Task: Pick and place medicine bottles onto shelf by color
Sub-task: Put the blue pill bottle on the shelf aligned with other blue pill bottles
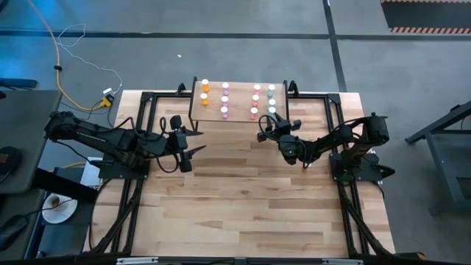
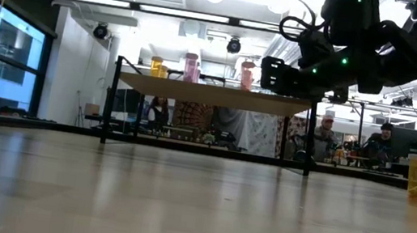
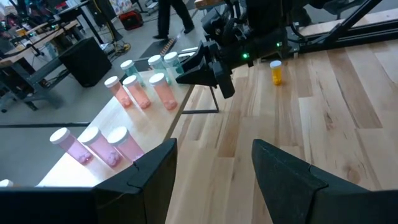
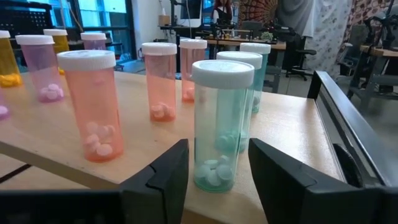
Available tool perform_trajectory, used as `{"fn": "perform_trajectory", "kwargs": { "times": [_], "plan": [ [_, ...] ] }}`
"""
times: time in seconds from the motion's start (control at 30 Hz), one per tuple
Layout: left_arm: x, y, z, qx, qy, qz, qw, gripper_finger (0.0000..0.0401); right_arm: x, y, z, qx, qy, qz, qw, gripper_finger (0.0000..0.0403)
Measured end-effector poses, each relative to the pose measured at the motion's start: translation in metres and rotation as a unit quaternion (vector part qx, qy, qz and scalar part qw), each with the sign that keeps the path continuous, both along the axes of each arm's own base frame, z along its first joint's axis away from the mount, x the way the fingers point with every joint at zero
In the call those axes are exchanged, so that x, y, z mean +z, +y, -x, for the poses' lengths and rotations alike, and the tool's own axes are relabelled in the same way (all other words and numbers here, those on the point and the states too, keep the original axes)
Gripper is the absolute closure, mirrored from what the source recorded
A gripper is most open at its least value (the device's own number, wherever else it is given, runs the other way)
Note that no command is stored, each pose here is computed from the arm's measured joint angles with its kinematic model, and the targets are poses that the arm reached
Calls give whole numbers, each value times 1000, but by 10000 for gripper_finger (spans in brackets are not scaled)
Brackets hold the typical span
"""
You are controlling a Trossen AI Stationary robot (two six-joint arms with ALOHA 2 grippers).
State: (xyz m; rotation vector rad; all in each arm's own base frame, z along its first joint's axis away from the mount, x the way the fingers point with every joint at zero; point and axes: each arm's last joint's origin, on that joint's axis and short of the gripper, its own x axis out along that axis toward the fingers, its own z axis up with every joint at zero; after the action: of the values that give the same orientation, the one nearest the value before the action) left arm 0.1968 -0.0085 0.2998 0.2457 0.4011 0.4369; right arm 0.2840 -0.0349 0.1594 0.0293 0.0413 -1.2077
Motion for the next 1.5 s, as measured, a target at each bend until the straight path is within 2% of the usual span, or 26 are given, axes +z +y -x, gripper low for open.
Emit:
{"fn": "perform_trajectory", "kwargs": {
  "times": [1.13,1.5],
  "plan": [
    [0,0,0,0,-1,1,1000,201,0,0,1,-14,10,6,1000,242],
    [0,0,0,0,-1,2,1000,201,0,1,0,3,-1,0,1000,242]
  ]
}}
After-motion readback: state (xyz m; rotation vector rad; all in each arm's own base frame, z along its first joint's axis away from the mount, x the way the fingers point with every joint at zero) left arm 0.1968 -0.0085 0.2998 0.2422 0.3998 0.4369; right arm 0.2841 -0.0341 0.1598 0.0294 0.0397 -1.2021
